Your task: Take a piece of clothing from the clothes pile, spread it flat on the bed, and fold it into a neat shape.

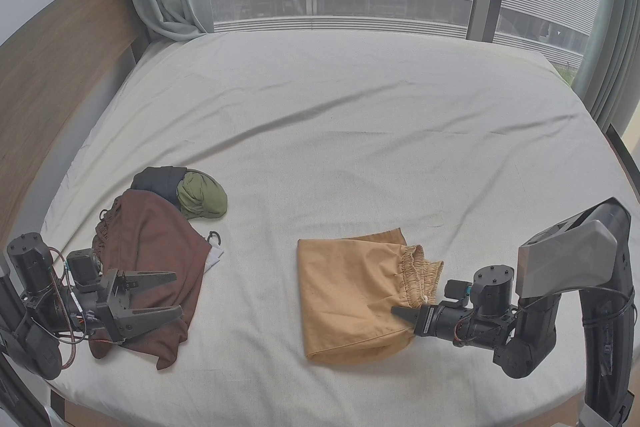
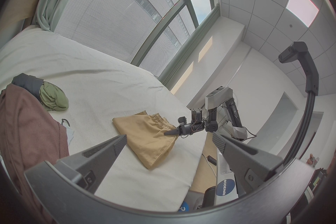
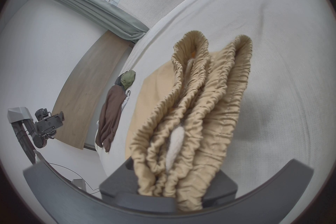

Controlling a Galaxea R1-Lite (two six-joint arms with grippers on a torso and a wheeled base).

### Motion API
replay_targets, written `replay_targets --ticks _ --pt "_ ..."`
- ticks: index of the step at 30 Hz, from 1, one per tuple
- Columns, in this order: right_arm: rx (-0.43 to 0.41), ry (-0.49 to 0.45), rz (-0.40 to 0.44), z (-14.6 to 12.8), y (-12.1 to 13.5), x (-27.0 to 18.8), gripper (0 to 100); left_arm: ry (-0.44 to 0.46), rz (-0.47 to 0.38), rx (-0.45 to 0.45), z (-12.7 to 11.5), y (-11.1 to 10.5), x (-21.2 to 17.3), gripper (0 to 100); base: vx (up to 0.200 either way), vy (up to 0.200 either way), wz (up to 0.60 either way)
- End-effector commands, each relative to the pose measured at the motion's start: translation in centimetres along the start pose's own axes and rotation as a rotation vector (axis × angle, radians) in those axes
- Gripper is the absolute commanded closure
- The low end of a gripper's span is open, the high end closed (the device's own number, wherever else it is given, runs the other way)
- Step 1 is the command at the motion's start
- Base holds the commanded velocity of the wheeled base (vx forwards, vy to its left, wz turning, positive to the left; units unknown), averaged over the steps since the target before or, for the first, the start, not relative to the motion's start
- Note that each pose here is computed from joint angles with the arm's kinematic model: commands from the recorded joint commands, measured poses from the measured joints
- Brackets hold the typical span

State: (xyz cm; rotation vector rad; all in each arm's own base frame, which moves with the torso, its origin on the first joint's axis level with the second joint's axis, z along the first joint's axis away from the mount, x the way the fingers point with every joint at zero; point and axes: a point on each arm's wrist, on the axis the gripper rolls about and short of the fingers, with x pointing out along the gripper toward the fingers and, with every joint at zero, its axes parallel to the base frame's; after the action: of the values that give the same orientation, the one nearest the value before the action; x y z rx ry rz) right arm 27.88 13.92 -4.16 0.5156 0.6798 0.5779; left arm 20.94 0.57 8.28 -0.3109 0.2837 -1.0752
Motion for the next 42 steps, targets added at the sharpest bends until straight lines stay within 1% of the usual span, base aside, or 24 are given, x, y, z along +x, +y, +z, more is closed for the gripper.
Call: replay_targets --ticks 1,5,7,8,10,14,15,18,28,37,42 --pt "-0.033 -0.043 0.059 1.4 2.2 -0.9 100 -0.004 0.0 -0.001 0.2 -0.1 -0.1 0 0.0 0.0 0.0" --pt "-0.066 -0.099 0.122 2.8 4.4 -1.8 100 -0.006 0.0 0.004 0.2 -0.3 -0.1 0 0.0 0.0 0.0" --pt "-0.067 -0.11 0.136 3.1 4.9 -2.0 100 -0.006 0.0 0.004 0.3 -0.2 -0.1 0 0.0 0.0 0.0" --pt "-0.071 -0.132 0.164 3.6 5.8 -2.4 100 -0.005 0.0 0.002 0.2 -0.2 -0.1 0 0.0 0.0 0.0" --pt "-0.076 -0.151 0.191 4.1 6.7 -2.9 100 -0.005 0.0 0.001 0.2 -0.2 -0.1 0 0.0 0.0 0.0" --pt "-0.091 -0.177 0.237 4.6 8.2 -3.5 100 -0.005 0.0 0.001 0.2 -0.2 -0.1 0 0.0 0.0 0.0" --pt "-0.091 -0.177 0.237 4.6 8.2 -3.5 100 -0.005 0.0 0.001 0.2 -0.2 -0.1 0 0.0 0.0 0.0" --pt "-0.111 -0.202 0.282 5.2 9.6 -3.8 100 -0.005 0.0 0.002 0.2 -0.2 -0.1 0 0.0 0.0 0.0" --pt "-0.133 -0.265 0.329 6.8 10.7 -3.1 100 -0.006 0.0 0.005 0.3 -0.2 -0.1 0 0.0 0.0 0.0" --pt "-0.12 -0.294 0.34 8.3 11.2 -2.3 100 -0.005 0.0 0.004 0.2 -0.3 -0.1 0 0.0 0.0 0.0" --pt "-0.116 -0.295 0.329 9.7 11.6 -1.5 100 -0.005 0.0 0.002 0.2 -0.2 -0.1 0 0.0 0.0 0.0"
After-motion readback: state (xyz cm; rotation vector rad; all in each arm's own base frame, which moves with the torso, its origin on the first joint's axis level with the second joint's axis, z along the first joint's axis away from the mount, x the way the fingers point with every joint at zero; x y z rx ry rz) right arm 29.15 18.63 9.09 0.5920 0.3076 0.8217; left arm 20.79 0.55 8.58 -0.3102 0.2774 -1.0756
